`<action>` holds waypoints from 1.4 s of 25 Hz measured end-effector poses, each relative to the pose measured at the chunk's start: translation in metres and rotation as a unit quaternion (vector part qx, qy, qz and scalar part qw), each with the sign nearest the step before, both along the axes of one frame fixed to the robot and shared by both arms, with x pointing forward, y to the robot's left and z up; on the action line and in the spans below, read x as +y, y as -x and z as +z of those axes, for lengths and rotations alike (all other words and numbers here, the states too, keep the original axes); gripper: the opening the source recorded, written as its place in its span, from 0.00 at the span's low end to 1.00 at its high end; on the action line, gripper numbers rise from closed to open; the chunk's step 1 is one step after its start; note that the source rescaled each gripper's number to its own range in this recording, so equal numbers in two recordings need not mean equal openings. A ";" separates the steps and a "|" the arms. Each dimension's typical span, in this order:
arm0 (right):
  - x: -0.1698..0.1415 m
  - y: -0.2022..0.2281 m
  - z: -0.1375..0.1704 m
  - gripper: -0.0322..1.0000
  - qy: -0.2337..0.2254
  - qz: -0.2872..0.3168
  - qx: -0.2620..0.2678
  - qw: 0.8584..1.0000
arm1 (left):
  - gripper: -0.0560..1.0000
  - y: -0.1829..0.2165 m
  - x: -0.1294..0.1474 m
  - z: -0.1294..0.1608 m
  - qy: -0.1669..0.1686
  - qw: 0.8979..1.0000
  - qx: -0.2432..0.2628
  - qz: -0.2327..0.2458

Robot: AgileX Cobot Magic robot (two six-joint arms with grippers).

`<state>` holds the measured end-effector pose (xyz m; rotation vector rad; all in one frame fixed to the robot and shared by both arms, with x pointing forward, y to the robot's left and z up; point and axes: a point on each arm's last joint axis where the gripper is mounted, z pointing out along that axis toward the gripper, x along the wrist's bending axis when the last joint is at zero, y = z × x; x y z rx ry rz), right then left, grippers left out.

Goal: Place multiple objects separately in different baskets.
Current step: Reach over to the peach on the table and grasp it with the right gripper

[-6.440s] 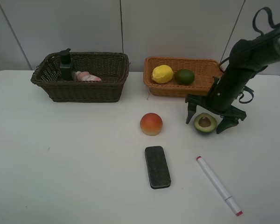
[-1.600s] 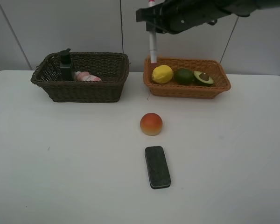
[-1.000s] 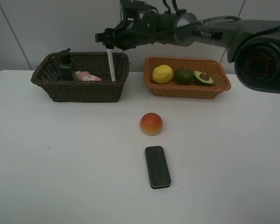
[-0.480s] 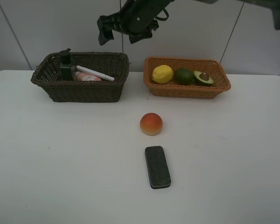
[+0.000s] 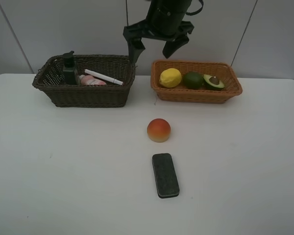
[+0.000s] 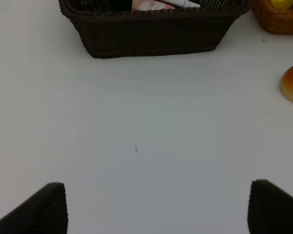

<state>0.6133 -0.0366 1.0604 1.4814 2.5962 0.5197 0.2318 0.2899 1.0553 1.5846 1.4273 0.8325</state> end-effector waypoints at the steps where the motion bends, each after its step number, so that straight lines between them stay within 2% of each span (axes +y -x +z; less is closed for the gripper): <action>1: -0.002 0.005 -0.003 1.00 -0.001 0.000 0.012 1.000 | 0.92 0.000 0.000 0.000 0.000 1.000 0.000 0.000; 8: -0.020 0.034 -0.065 1.00 0.065 -0.003 0.122 0.990 | 0.92 0.000 0.000 0.000 0.000 1.000 0.000 0.000; 10: -0.024 0.039 -0.083 1.00 0.076 -0.003 0.137 0.988 | 0.92 0.000 0.000 0.000 0.000 1.000 0.000 0.000; 14: -0.027 0.042 -0.105 1.00 0.071 0.000 0.117 0.991 | 0.92 0.000 0.000 0.000 0.000 1.000 0.000 0.000; 18: -0.023 0.038 -0.114 1.00 0.046 -0.005 0.089 0.995 | 0.92 0.000 0.000 0.000 0.000 1.000 0.000 0.000; 32: -0.017 0.027 -0.177 1.00 0.063 -0.007 0.102 0.993 | 0.92 0.000 0.000 0.000 0.000 1.000 0.000 0.000; 34: -0.017 0.027 -0.179 0.96 0.064 -0.007 0.104 0.993 | 0.92 0.000 0.000 0.000 0.000 1.000 0.000 0.000; 35: -0.017 0.027 -0.181 0.90 0.064 -0.007 0.104 0.992 | 0.92 0.000 0.000 0.000 0.000 1.000 0.000 0.000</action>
